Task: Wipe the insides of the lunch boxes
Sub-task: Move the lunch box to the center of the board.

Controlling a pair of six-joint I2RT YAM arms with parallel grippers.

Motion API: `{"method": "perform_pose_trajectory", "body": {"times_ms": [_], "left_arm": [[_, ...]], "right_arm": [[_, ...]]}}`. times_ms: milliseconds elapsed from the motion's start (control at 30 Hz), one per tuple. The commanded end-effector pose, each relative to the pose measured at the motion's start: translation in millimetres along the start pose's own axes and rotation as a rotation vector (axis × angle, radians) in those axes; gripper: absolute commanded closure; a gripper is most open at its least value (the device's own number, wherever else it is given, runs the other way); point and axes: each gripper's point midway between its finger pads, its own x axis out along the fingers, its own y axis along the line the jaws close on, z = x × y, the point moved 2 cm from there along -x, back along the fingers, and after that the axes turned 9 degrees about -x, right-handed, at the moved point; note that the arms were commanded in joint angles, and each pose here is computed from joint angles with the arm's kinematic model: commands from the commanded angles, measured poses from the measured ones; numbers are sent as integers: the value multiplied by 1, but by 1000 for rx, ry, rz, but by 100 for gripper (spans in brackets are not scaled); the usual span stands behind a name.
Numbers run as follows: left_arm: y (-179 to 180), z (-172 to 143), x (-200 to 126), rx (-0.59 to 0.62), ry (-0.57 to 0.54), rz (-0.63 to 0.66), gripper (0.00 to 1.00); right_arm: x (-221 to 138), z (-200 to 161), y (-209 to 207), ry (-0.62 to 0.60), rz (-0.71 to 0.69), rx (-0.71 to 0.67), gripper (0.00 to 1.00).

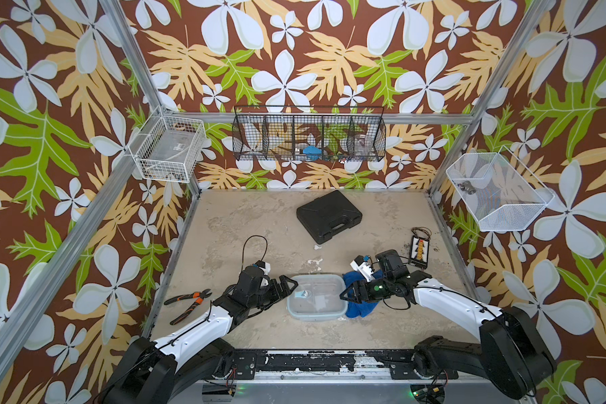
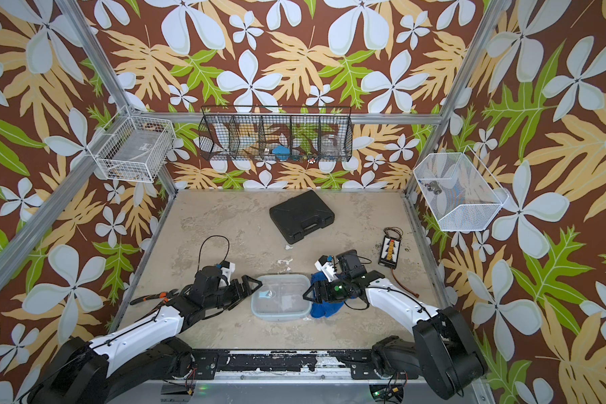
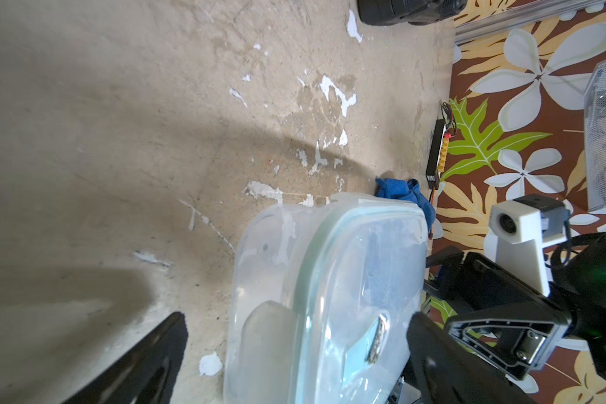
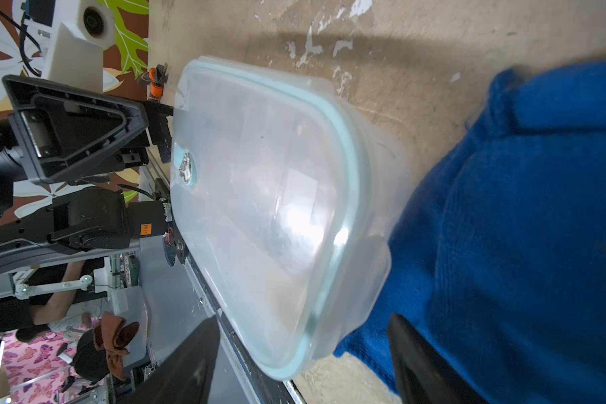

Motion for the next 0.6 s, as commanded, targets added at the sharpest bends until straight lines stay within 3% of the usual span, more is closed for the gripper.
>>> {"method": "perform_pose_trajectory", "body": {"times_ms": [0, 567], "left_arm": [[-9, -1, 3, -5, 3, -45, 0], [-47, 12, 14, -68, -36, -203, 0]], "right_arm": [[2, 8, 3, -27, 21, 0, 22], [16, 48, 7, -90, 57, 22, 24]]}}
